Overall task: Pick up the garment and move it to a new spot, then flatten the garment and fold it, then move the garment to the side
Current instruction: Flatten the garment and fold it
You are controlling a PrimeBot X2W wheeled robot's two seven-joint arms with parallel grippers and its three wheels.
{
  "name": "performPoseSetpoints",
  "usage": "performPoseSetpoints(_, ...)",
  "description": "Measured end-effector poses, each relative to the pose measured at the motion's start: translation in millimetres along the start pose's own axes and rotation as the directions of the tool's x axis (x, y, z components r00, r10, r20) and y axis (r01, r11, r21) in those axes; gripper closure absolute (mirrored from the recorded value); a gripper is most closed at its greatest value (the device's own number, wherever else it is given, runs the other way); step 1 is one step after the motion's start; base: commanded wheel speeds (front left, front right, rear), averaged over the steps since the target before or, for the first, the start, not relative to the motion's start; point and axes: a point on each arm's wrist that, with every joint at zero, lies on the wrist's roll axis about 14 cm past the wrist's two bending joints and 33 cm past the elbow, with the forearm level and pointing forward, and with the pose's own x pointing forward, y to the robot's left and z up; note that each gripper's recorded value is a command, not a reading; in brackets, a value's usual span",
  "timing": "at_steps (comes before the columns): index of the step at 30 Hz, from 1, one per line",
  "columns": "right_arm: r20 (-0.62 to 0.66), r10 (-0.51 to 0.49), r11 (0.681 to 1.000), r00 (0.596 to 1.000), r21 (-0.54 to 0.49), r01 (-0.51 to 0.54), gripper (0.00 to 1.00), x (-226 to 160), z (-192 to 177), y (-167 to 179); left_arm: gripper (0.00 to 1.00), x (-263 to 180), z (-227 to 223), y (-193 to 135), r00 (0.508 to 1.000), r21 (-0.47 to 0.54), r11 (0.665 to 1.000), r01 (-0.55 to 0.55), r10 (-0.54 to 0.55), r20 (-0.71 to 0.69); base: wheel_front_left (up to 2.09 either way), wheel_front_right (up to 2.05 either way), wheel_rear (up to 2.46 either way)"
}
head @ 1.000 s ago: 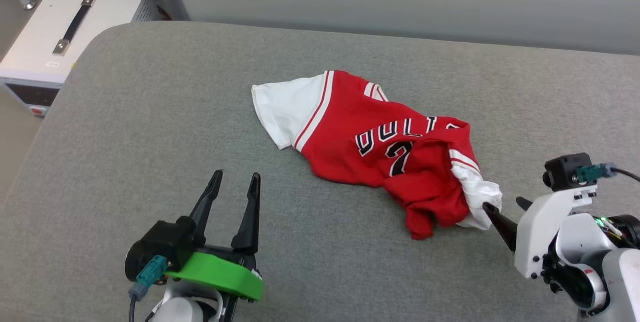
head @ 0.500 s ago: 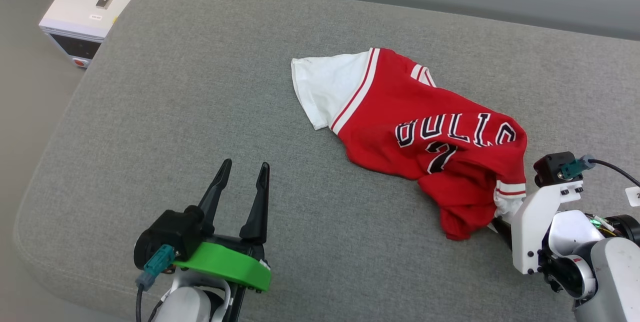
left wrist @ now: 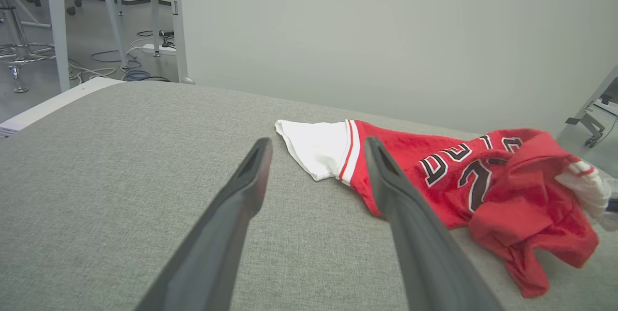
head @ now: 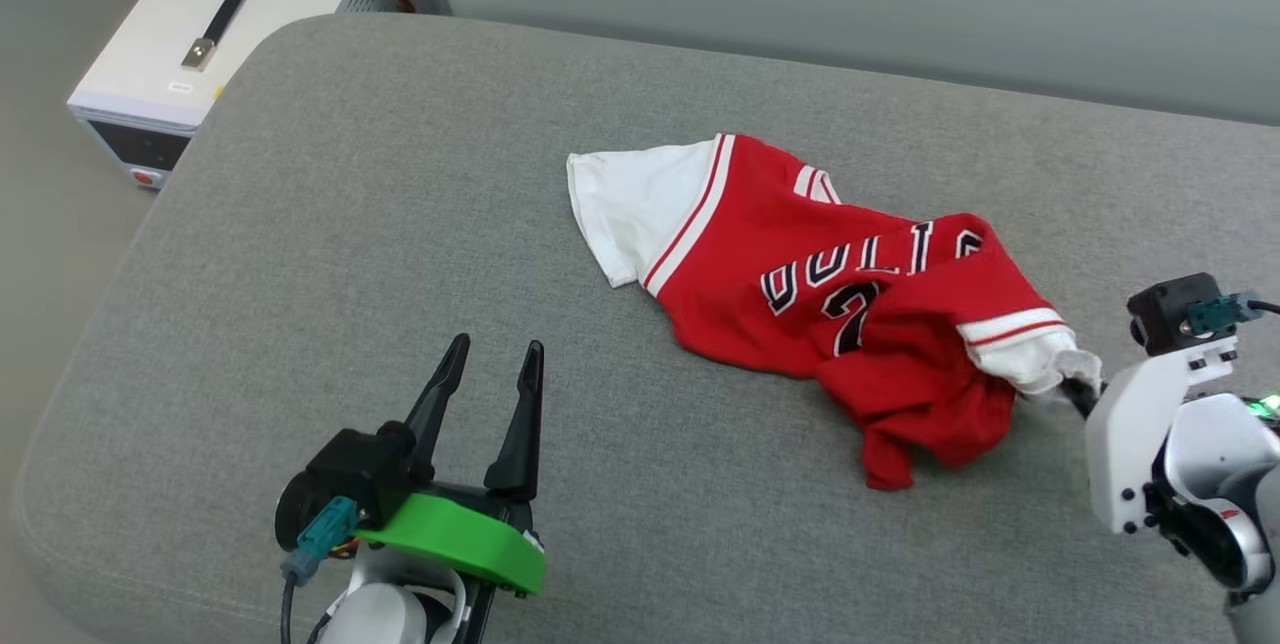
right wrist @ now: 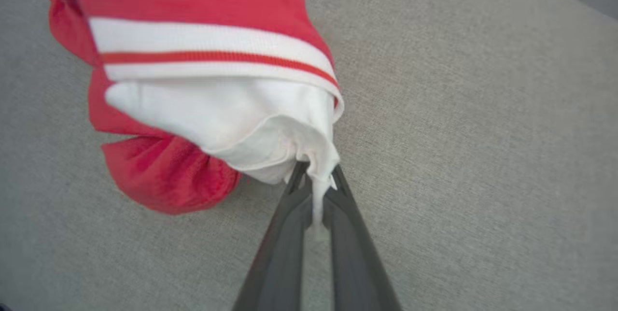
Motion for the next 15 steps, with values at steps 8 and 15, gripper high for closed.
performPoseSetpoints(8,0.129,-0.155,0.97,0.979,-0.165,0.176,1.0,-43.2,24.2,-66.5,0.0,0.2,1.7,-11.2,0.999,-0.008,0.999,0.035,-0.035,0.008,0.0,0.0,0.0)
performPoseSetpoints(15,0.123,-0.274,0.936,0.954,-0.194,0.294,1.0,-43.0,2.8,-123.9,0.0,5.0,-9.3,-13.4,0.999,-0.014,0.999,0.043,-0.043,-0.024,0.0,0.0,0.0)
